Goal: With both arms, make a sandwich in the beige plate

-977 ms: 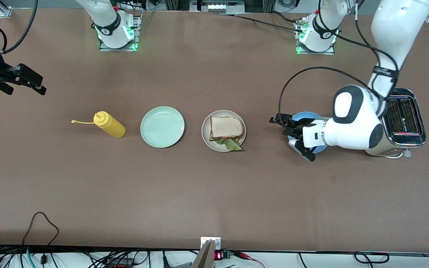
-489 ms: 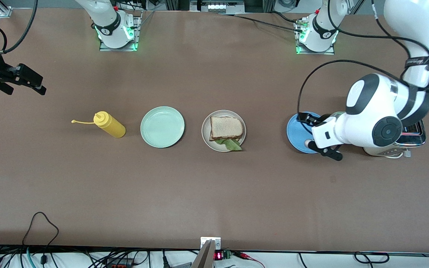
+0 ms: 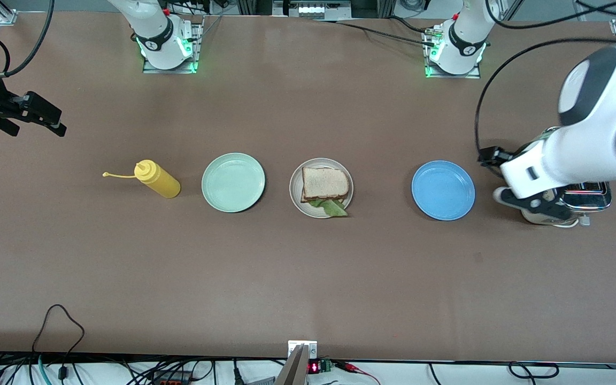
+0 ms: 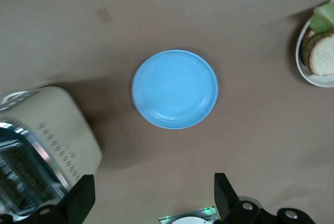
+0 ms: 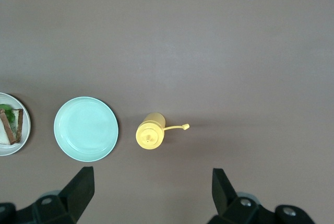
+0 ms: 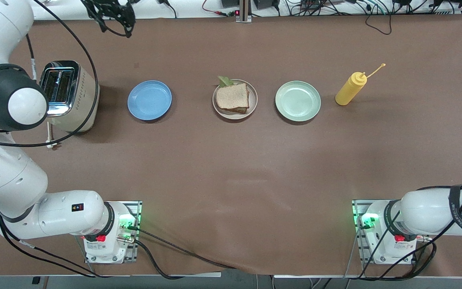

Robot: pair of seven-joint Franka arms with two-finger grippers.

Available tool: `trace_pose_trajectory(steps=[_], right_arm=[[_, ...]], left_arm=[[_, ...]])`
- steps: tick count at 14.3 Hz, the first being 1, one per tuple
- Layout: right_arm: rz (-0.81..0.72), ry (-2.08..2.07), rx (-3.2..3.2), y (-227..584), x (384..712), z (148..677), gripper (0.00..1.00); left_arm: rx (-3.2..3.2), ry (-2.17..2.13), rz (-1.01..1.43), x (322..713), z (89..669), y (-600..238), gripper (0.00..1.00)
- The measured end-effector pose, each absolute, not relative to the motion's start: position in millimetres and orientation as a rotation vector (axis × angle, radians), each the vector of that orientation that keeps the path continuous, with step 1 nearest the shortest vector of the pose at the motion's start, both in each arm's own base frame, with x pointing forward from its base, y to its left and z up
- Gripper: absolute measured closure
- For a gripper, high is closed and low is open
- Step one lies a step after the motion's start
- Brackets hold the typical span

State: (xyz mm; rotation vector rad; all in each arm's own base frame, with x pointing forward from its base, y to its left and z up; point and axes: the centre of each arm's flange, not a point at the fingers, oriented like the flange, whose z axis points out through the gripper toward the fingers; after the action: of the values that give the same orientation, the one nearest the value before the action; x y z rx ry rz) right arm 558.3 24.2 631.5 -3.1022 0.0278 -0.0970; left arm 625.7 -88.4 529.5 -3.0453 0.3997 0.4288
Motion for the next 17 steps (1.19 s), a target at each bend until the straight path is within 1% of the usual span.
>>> trace_pose_trajectory(steps=[1, 3, 6, 8, 11, 17], right_arm=[[-0.097, 0.028, -3.102, 24.3, 558.3, 631.5, 0.00], [-0.097, 0.028, -3.102, 24.2, 558.3, 631.4, 0.00], [-0.097, 0.028, -3.102, 24.2, 558.4, 631.5, 0.00], [-0.096, 0.028, -3.102, 24.2, 558.3, 631.4, 0.00], [-0.093, 0.028, -3.103, 24.1, 558.2, 631.2, 0.00], [-0.091, 0.029, -3.104, 23.6, 558.2, 631.0, 0.00]], left_arm=[[-3.040, 0.333, 0.378, 618.0, 553.1, -71.9, 0.00], [-3.104, 0.236, 0.293, 607.2, 574.8, -52.5, 0.00], [-3.144, 0.102, 0.091, 577.8, 598.7, -13.8, 0.00], [-3.142, 0.087, 0.029, 554.7, 609.8, -10.1, 0.00], [-3.137, 0.128, 0.056, 539.7, 603.8, -24.8, 0.00], [-3.136, 0.132, 0.102, 538.7, 591.7, -25.9, 0.00]])
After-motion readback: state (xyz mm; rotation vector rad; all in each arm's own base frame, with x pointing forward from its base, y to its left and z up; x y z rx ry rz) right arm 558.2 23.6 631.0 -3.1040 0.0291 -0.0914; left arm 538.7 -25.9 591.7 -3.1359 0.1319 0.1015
